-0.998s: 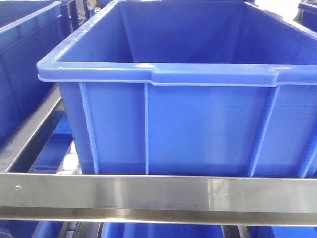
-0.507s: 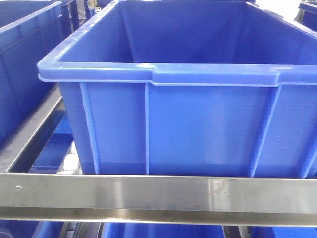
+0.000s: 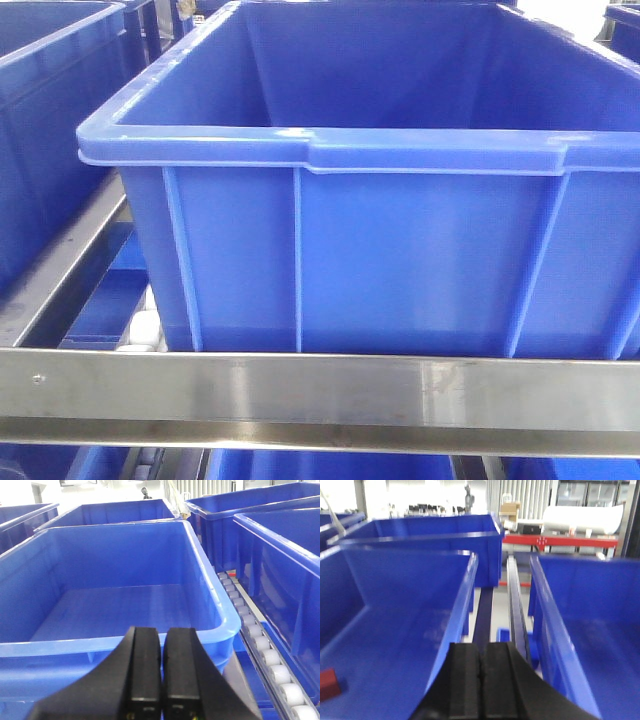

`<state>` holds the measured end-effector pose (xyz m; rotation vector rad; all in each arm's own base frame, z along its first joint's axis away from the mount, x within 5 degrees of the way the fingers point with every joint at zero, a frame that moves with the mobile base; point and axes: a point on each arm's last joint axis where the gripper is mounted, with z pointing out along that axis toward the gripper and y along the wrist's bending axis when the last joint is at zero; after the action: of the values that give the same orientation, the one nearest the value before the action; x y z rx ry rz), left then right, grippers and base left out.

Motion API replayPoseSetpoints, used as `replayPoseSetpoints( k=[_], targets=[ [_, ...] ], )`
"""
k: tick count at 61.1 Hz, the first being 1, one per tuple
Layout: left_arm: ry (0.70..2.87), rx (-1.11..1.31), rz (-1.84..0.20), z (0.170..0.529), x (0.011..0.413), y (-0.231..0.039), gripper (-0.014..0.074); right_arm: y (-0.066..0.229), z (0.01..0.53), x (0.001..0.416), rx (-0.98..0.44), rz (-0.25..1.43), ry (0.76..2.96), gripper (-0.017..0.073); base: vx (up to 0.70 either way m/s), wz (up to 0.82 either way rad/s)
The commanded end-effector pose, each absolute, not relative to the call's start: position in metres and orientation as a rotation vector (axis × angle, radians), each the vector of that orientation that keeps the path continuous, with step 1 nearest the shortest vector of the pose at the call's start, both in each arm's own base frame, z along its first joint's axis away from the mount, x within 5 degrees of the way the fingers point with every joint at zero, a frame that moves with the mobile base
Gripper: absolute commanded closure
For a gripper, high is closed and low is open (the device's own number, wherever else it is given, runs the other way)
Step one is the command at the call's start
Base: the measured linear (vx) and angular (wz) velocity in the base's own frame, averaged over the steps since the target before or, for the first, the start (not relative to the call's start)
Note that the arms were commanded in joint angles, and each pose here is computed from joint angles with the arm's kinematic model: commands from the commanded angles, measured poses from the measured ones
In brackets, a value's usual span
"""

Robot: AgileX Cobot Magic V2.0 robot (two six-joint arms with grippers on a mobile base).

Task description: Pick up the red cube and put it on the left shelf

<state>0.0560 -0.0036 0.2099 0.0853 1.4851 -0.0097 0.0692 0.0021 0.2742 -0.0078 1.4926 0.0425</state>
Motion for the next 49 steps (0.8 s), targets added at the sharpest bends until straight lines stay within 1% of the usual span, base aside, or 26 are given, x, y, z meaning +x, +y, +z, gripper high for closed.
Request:
replayPoseSetpoints(
  k=[1,12,23,33,37,49],
  targets=[
    [1.431,0.076,-0.011,0.210,0.057,-0.003,0.0488,0.003,0.273,0.066,-0.031,0.031,1.418,0.0503,0.00,0.00],
    [1.431,0.076,-0.011,0.210,0.057,-0.003,0.0488,0.003,0.238,0.055,-0.031,0.031,1.405,0.0503,0.01,0.07],
    [1.431,0.076,-0.011,0.210,0.057,-0.003,0.0488,0.003,0.219,0.053,-0.032,0.036,1.392,0.0503,0.00,0.00],
    [1.431,0.076,-0.011,0.210,0.057,-0.003,0.0488,0.002,0.217,0.053,-0.028,0.035,1.412,0.0503,-0.02,-0.09],
    [1.431,0.076,-0.011,0.210,0.057,-0.003,0.0488,0.002,0.217,0.053,-0.027,0.035,1.418,0.0503,0.06,0.38],
    [1.431,0.076,-0.011,0.210,0.057,-0.003,0.0488,0.002,0.217,0.053,-0.027,0.034,1.420,0.0503,0.00,0.00]
  ],
)
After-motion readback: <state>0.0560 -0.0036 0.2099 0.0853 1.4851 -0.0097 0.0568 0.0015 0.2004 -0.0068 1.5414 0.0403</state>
